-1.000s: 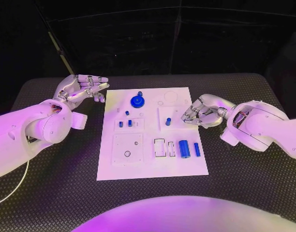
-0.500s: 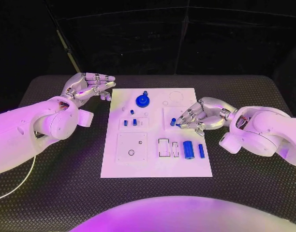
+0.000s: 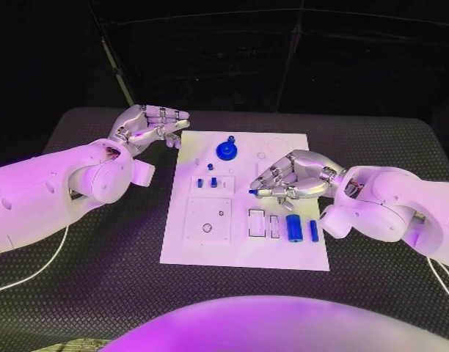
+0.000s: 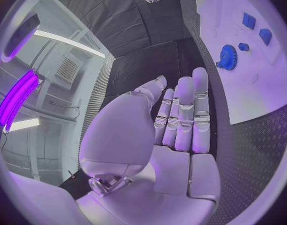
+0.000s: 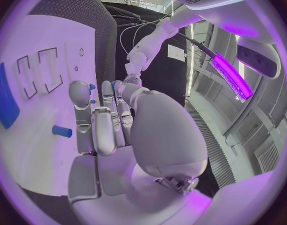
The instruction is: Assemble the parts on the task board
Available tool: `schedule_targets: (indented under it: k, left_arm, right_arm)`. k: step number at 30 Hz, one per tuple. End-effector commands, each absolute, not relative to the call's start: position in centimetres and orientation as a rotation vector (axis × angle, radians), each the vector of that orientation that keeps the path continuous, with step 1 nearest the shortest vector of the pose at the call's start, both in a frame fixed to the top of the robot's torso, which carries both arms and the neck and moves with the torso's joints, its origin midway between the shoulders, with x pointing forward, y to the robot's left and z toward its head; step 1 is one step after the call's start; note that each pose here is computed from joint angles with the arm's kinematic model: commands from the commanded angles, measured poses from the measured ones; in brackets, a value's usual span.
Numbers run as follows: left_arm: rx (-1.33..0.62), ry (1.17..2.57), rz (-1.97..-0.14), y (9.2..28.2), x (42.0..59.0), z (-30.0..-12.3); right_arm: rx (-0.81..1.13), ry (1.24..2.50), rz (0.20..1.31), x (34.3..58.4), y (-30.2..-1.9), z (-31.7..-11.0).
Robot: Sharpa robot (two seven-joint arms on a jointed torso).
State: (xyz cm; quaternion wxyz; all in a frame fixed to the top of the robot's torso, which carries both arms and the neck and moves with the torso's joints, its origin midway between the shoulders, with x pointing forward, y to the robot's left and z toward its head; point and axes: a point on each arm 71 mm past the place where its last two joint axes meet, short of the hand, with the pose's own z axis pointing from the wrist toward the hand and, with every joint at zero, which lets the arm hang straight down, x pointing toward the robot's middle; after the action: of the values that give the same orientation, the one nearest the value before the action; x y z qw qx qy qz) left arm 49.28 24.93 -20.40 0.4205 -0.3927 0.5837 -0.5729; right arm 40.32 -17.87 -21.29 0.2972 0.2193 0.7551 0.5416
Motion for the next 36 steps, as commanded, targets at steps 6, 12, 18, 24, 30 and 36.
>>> schedule_targets:
  k: [6, 12, 18, 24, 30, 36]
  left_arm:
    - [-0.979, 1.467, -1.46, 24.3, 49.4, -20.1]
    - [-0.975, 1.471, -1.47, 23.7, 49.5, -20.0]
    - [-0.974, 1.474, -1.475, 23.4, 49.6, -20.0]
    - [-0.973, 1.473, -1.476, 23.4, 49.6, -19.9]
    - [-0.971, 1.474, -1.48, 23.2, 49.6, -19.9]
    - [-0.971, 1.474, -1.481, 23.1, 49.6, -19.9]
  right_arm:
    - [0.639, 2.024, 1.389, 41.2, -15.6, -22.2]
    - [0.672, 2.101, 1.343, 41.1, -13.9, -23.5]
    - [0.686, 2.156, 1.282, 40.7, -12.7, -24.7]
    - [0.667, 2.14, 1.241, 40.8, -11.9, -25.0]
    - [0.668, 2.14, 1.208, 41.0, -11.5, -25.3]
    - [0.667, 2.149, 1.185, 41.1, -11.1, -25.6]
